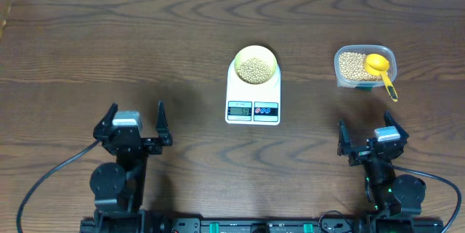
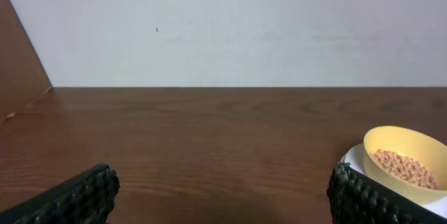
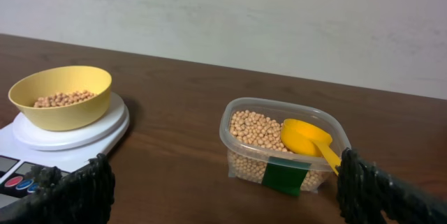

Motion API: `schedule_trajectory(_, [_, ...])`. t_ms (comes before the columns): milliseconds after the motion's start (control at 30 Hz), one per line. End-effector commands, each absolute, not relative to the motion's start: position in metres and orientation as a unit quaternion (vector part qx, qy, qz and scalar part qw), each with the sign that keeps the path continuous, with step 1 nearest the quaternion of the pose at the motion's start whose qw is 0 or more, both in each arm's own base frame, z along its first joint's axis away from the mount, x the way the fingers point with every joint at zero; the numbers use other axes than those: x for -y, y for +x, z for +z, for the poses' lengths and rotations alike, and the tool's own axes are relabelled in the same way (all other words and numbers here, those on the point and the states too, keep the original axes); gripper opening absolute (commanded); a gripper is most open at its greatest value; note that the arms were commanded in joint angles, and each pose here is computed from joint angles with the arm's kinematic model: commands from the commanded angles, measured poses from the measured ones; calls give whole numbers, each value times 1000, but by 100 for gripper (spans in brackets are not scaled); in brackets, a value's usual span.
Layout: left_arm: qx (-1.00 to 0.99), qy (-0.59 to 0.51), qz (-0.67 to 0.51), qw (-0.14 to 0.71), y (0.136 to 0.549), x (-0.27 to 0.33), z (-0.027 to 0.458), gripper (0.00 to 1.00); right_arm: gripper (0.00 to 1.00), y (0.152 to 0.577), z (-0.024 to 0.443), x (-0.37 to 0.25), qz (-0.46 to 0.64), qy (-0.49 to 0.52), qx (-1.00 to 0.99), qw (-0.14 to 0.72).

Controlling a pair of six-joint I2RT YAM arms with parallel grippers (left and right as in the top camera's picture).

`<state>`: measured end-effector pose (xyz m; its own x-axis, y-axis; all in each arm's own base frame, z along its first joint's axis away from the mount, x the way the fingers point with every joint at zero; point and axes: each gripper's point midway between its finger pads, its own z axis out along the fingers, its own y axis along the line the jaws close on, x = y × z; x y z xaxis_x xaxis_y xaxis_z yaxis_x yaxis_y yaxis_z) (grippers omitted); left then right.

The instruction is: Scoop item into bowl and weigh 50g on scale

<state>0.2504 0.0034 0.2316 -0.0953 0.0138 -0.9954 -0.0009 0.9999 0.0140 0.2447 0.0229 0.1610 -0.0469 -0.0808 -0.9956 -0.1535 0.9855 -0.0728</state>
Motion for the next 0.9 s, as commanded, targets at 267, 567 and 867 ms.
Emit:
schedule_trajectory(267, [-731,-8,13,682,243,-8,198,97,99,244,161,-26,36,-82,-723,685])
schedule_trajectory(567, [-728,-10,16,685,245,-9,175,97,99,244,161,-26,36,-82,-723,685])
schedule_trajectory(867, [-745,-10,16,667,247,-9,149,98,99,244,161,-26,36,-82,-723,685])
